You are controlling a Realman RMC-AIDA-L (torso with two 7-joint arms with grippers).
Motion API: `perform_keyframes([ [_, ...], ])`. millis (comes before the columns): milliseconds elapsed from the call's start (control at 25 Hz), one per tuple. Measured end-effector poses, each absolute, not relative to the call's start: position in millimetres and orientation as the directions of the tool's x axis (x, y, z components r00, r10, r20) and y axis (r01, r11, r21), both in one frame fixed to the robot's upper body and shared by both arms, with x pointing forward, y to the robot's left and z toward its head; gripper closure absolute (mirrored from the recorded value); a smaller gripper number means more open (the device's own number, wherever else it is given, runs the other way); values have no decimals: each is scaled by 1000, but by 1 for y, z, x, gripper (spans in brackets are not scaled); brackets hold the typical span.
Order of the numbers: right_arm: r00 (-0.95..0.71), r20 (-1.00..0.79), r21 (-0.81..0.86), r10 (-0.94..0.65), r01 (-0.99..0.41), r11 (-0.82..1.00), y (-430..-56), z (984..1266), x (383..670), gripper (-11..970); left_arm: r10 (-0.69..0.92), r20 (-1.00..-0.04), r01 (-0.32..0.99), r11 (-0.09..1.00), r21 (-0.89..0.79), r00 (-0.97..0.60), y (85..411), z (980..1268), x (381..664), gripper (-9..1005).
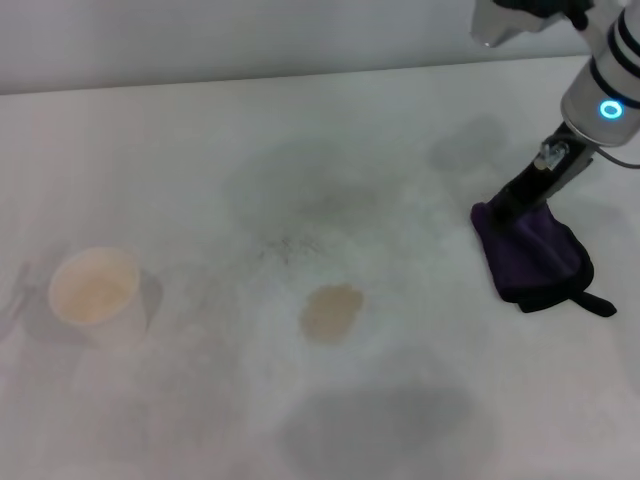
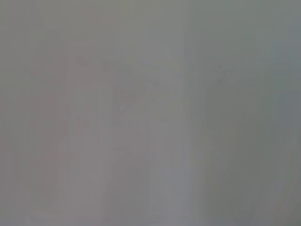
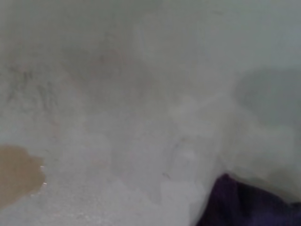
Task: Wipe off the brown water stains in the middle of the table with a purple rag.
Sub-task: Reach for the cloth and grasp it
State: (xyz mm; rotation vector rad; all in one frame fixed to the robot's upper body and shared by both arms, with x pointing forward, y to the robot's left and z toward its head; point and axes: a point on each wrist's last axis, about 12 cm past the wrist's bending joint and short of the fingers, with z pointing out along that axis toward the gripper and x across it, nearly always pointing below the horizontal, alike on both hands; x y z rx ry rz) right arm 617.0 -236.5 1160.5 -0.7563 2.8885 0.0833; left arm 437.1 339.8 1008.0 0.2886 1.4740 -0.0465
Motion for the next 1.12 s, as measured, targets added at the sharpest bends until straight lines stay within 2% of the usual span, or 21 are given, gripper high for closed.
perform_keyframes([
  [200,-873,-149,-21,-465,-468,884,-245,1144,619,413,145,-983,211,963,165,109,339,1009,441,104],
  [1120,-862,-101,-66,-496,-492,868,-242,1116,618,417,160,-982,195,965,178,106,340,1010,448,104],
])
